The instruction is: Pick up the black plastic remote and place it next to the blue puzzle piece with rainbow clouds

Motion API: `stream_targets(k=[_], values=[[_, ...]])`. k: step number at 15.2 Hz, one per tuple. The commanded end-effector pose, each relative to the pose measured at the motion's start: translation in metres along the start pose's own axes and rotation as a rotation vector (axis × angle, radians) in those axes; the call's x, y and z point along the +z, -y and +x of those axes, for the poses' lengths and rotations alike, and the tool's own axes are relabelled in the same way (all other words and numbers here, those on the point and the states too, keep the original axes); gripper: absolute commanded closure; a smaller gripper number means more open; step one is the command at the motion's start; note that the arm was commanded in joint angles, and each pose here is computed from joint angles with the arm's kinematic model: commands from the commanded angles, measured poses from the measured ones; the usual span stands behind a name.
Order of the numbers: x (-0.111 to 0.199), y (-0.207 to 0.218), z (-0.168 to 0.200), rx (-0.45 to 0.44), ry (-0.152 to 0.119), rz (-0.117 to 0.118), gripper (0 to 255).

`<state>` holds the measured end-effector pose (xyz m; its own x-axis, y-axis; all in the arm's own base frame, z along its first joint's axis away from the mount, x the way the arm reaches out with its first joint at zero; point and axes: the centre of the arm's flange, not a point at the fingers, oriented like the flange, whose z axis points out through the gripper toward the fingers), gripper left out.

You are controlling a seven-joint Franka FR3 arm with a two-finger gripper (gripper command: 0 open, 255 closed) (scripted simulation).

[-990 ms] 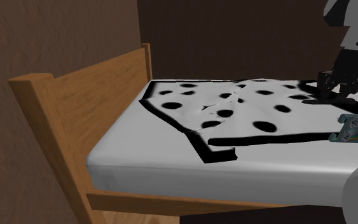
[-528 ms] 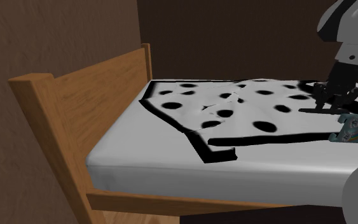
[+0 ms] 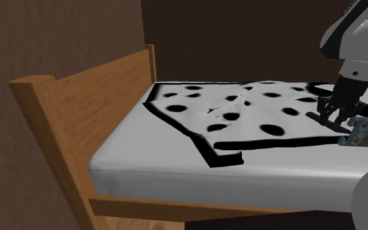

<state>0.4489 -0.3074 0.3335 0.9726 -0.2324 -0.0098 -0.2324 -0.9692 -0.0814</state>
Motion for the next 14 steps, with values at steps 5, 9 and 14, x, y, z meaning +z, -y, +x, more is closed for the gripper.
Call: stream_targets(k=[5,9,14], values=[[0.006,0.0,0.0,0.0,0.0,0.0,255],[0.006,0.0,0.0,0.0,0.0,0.0,0],[-0.007,0.0,0.0,0.0,0.0,0.0,0]])
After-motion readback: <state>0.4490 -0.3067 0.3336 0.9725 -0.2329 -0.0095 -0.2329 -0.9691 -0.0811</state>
